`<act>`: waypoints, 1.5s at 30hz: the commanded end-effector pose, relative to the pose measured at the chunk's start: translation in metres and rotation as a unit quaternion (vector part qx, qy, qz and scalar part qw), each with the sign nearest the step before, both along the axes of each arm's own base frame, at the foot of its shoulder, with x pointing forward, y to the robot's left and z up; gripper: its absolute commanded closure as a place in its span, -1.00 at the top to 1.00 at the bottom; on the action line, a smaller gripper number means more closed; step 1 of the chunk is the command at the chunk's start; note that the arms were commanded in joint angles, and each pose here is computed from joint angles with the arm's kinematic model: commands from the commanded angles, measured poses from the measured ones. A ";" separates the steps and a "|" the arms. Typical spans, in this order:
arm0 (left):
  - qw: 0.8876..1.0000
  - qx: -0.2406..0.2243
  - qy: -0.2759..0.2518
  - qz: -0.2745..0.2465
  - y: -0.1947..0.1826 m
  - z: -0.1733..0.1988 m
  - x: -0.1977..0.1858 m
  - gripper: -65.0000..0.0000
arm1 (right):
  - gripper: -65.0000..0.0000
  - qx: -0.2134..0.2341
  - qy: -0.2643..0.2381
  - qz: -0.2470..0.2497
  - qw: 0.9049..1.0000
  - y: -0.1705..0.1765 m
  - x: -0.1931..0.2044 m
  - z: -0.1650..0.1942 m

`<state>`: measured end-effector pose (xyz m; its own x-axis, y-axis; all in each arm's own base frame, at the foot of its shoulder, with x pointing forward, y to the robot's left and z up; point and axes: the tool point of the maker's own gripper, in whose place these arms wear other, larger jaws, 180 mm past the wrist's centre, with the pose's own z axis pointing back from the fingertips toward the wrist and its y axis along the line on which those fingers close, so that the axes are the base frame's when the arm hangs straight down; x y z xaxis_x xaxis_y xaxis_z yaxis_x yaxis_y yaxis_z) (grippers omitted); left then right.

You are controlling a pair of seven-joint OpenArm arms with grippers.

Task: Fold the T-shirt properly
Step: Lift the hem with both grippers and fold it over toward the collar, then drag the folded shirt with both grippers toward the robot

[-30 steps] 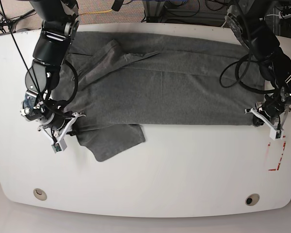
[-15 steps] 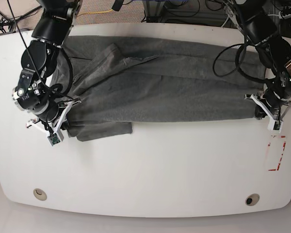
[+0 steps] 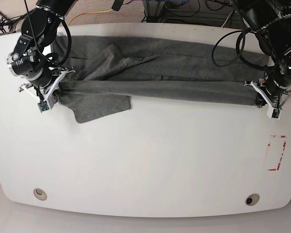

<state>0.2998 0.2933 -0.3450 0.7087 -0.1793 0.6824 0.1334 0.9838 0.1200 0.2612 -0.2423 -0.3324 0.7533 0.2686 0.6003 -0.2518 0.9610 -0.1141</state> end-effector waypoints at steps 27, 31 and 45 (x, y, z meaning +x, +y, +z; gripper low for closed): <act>0.995 0.087 0.008 -0.046 0.002 0.031 -0.020 0.14 | 0.46 0.052 -0.001 -0.015 0.999 -0.005 -0.025 0.001; 0.996 0.065 -0.034 -0.048 -0.003 0.050 -0.005 0.14 | 0.46 0.056 -0.027 -0.008 0.998 -0.001 -0.001 0.012; 0.998 0.046 0.034 0.034 0.045 0.007 -0.021 0.13 | 0.47 0.154 0.008 -0.012 0.988 0.012 0.055 -0.022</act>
<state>0.2774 0.3265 -0.3441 0.7712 -0.1927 0.6067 0.0980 0.9777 0.1860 0.3006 -0.2292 -0.3617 0.7889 0.0734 0.6101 -0.2231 0.9593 0.1731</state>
